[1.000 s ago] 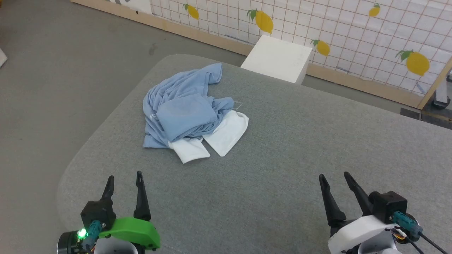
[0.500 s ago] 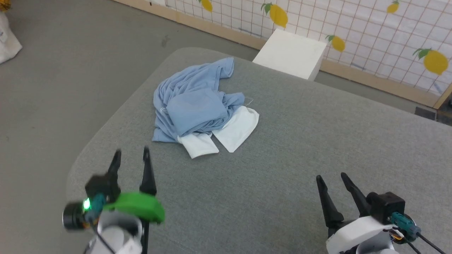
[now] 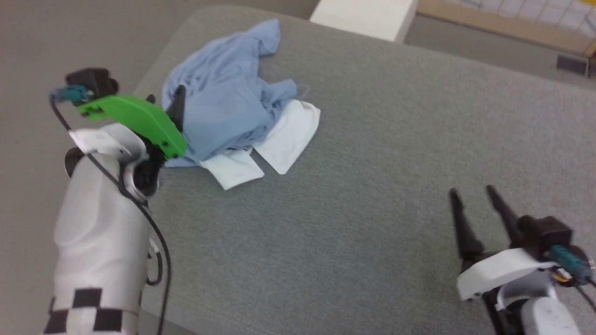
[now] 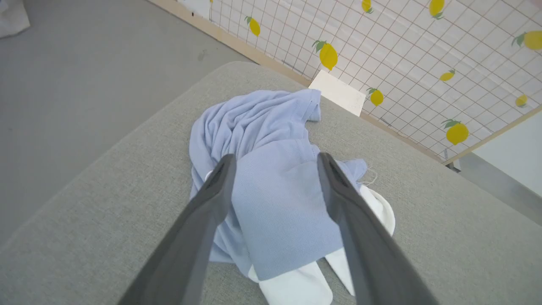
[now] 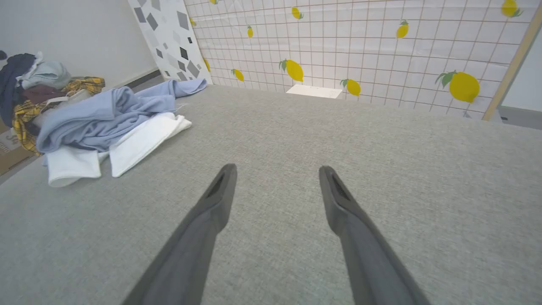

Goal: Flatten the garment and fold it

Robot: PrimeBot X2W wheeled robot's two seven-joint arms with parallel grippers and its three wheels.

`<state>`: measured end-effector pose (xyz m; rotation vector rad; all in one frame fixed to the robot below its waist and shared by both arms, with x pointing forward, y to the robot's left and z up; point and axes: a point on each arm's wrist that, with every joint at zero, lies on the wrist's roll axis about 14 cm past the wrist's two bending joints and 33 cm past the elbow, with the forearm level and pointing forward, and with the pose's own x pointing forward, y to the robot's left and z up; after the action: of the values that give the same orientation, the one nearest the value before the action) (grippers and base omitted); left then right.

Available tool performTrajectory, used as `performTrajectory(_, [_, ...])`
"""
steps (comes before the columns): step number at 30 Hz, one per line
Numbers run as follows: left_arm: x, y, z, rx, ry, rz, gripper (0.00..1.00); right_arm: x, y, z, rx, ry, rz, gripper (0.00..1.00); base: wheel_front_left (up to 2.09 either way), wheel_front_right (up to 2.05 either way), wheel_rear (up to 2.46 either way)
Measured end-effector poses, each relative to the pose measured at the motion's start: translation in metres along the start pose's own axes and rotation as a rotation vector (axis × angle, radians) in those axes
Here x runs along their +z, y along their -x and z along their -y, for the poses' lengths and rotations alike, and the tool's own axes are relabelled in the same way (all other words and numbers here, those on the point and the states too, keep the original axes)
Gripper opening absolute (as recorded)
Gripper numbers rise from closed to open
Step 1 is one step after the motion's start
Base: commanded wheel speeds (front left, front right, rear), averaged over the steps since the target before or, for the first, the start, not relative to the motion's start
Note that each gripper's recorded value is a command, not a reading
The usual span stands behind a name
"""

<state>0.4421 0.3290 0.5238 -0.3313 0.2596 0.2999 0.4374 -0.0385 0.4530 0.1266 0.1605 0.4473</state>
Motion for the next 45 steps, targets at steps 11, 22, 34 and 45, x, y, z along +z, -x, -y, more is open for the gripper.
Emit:
performTrajectory(11, [-0.122, -0.046, 0.009, 0.046, 0.082, -0.492, 1.0, -0.027, 0.013, 0.082, -0.22, 0.008, -0.069, 1.0, 0.0, 0.0, 0.0])
performTrajectory(22, [-0.111, -0.055, 0.018, -0.026, -0.011, -0.393, 0.0, -0.03, 0.024, 0.086, -0.241, -0.012, -0.079, 1.0, 0.0, 0.0, 0.0])
performTrajectory(34, [0.127, -0.008, 0.181, -0.481, -0.19, 0.309, 0.0, -0.011, 0.061, 0.083, -0.28, -0.067, -0.007, 1.0, 0.0, 0.0, 0.0])
performTrajectory(45, [-0.004, 0.063, 0.333, -0.926, -0.355, 0.068, 0.0, -0.011, 0.14, 0.131, -0.516, -0.133, 0.054, 1.0, 0.0, 0.0, 0.0])
